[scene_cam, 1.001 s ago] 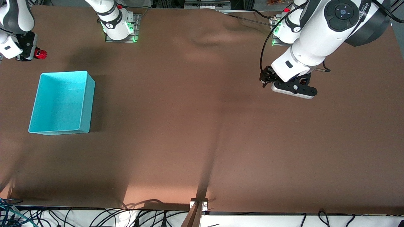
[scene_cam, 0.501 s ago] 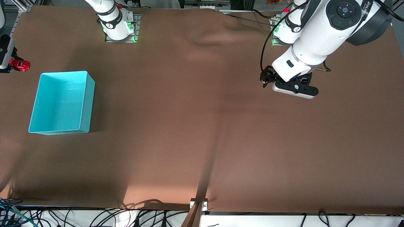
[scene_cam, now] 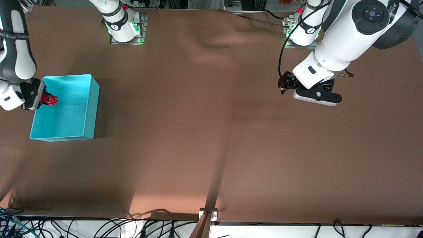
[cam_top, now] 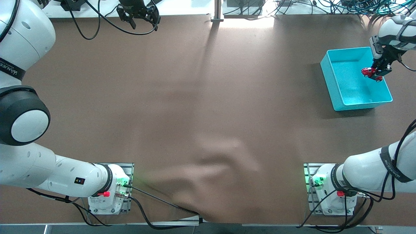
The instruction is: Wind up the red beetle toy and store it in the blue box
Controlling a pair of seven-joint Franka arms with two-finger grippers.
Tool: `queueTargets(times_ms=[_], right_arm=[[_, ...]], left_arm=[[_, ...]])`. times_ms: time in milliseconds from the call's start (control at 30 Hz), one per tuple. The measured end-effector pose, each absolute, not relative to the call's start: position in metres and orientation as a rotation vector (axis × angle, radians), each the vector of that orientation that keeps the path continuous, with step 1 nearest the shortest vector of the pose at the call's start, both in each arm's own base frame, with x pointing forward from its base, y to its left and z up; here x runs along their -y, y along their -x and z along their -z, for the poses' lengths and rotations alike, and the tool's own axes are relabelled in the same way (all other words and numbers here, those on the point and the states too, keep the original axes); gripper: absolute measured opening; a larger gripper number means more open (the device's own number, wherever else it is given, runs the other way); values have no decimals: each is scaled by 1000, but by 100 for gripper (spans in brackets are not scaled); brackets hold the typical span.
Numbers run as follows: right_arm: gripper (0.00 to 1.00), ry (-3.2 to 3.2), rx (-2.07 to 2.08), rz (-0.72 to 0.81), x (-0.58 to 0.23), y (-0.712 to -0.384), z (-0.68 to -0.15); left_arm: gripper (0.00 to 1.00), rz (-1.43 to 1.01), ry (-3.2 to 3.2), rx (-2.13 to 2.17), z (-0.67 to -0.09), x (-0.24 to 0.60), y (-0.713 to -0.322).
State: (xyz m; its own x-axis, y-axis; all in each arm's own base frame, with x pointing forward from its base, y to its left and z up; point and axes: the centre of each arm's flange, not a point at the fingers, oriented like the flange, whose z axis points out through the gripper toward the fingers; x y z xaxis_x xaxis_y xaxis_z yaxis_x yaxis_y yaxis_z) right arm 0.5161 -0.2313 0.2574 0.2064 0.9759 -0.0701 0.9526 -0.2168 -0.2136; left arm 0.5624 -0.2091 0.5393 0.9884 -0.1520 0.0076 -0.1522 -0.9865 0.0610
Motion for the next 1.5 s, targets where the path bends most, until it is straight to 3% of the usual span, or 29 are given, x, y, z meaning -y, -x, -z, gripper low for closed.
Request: queueTargets(times_ms=[534, 834, 934, 1235, 1502], right_arm=[[47, 2311, 1821, -325, 228, -474, -213], [87, 2317, 1819, -308, 232, -479, -227], [100, 2316, 1808, -259, 227, -500, -258], [100, 2405, 1701, -98, 188, -576, -412], [100, 2645, 1362, -77, 123, -604, -514]], left_arm=[[100, 12, -3078, 179, -538, 185, -570], [100, 25, -3080, 179, -537, 184, -569], [100, 28, -3081, 178, -537, 184, -569], [100, 24, -3081, 151, -538, 174, -572], [100, 28, -3082, 134, -537, 167, -575]])
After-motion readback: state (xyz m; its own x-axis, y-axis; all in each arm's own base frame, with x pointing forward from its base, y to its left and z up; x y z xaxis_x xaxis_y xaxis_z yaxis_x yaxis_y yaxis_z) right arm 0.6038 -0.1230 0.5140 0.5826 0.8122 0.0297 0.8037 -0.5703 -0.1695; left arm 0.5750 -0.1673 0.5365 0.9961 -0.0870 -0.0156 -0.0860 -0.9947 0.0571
